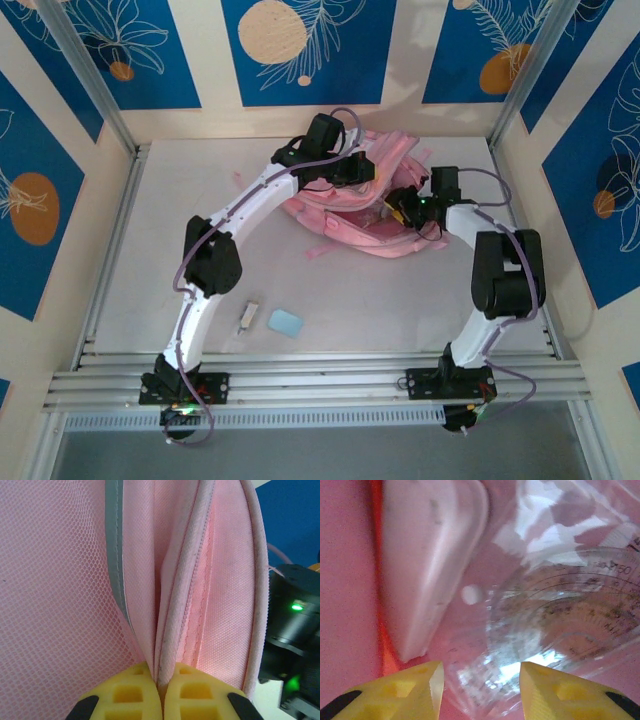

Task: Pack the student bag
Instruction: Place the loose stationery in the student bag.

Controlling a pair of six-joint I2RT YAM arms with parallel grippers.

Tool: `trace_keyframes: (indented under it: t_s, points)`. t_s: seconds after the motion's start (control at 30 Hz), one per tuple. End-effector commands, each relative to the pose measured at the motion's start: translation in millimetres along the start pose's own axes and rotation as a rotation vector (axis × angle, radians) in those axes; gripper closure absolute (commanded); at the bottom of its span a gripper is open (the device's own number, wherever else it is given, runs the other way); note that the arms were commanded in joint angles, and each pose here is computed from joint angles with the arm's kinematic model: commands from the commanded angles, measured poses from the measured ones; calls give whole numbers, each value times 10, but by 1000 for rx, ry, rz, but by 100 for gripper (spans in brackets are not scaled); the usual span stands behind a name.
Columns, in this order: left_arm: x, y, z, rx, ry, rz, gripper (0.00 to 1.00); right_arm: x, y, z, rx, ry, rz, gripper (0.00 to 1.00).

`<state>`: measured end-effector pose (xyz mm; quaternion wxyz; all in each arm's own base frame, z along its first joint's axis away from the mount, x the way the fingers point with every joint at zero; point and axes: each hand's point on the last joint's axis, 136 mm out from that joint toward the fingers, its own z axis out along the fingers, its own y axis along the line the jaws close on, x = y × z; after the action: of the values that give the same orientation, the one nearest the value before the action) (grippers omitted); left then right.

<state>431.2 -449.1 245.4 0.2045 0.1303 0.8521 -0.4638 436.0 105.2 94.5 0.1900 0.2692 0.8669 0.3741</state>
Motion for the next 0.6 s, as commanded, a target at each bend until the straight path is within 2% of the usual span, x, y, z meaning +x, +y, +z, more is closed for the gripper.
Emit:
trace_keyframes:
  t_s: [0.0,0.1,0.33,0.47,0.57]
  points:
    - [-46,-638,-196,149,-29,98,100,24,-56,191,16,28,2,61]
    - [-16,-677,-190,155,-22,100,100,75,67,420,0,60,-23,68]
    - [37,-838,-213,201,-6,88,100,85,568,1024,-63,117,-90,74]
    - [41,-869,-243,201,-7,97,100,43,865,1072,-113,107,-147,73]
    - [13,-836,-240,189,-19,102,100,51,935,1040,-128,120,-183,73]
